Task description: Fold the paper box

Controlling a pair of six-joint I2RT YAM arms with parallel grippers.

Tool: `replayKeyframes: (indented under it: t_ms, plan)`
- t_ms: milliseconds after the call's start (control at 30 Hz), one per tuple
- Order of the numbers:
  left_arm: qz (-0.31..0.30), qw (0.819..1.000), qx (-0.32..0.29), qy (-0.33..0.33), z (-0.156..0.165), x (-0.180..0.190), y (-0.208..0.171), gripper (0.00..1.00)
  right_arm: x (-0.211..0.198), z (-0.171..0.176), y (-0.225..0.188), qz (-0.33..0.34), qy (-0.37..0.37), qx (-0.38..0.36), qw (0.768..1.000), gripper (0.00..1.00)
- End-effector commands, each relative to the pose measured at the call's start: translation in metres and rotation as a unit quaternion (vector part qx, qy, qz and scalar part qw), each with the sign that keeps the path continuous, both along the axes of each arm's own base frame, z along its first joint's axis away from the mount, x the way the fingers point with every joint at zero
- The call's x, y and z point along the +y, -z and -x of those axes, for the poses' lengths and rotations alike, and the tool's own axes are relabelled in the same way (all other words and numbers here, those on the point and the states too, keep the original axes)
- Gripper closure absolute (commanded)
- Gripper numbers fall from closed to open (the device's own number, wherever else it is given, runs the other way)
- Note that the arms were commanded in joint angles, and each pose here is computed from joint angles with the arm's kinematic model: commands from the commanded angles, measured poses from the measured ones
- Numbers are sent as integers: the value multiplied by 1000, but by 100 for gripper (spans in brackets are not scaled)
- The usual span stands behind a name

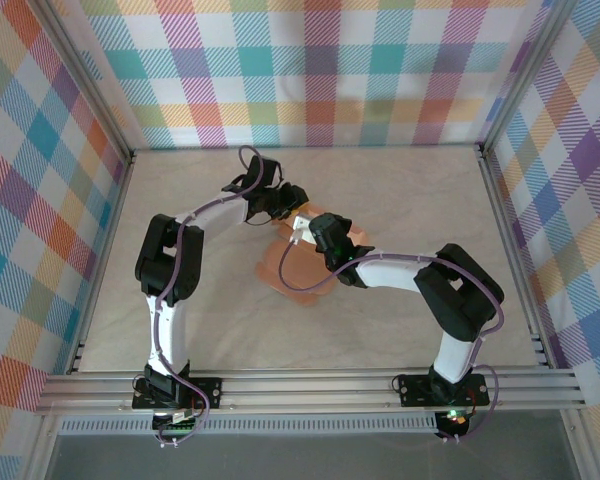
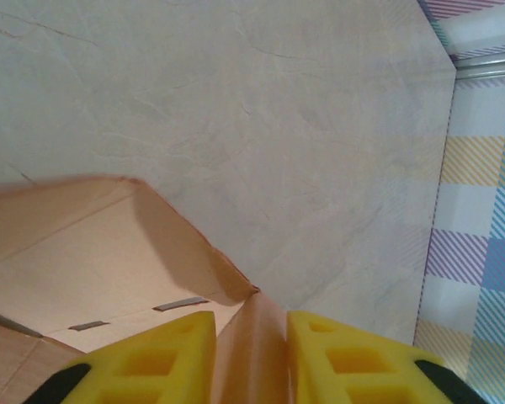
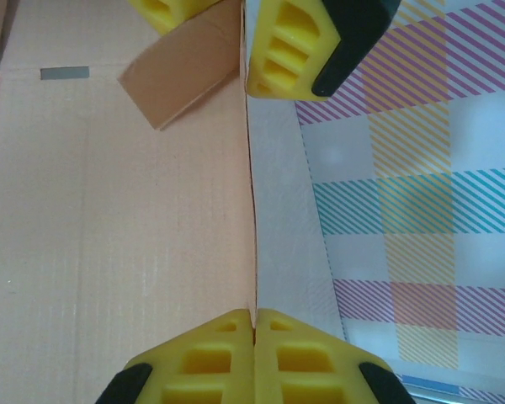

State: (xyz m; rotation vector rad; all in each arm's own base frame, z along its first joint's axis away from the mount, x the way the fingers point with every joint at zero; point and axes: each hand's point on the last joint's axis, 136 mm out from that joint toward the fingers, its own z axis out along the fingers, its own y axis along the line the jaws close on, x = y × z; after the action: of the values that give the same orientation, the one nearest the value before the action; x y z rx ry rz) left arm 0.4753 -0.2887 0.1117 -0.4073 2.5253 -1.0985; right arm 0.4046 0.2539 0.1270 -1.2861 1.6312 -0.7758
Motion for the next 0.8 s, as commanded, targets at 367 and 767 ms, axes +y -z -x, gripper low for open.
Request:
replayKeyframes:
  t_ms: [367,767]
  plan:
    - [-4,1000,-19,0,7,2,-18,65,6,-8,-19,-31,12,-29,999,100]
    - [-56,995,-77,-26,11,41,-36,20,-5,-13,-23,-48,33,-33,998,100]
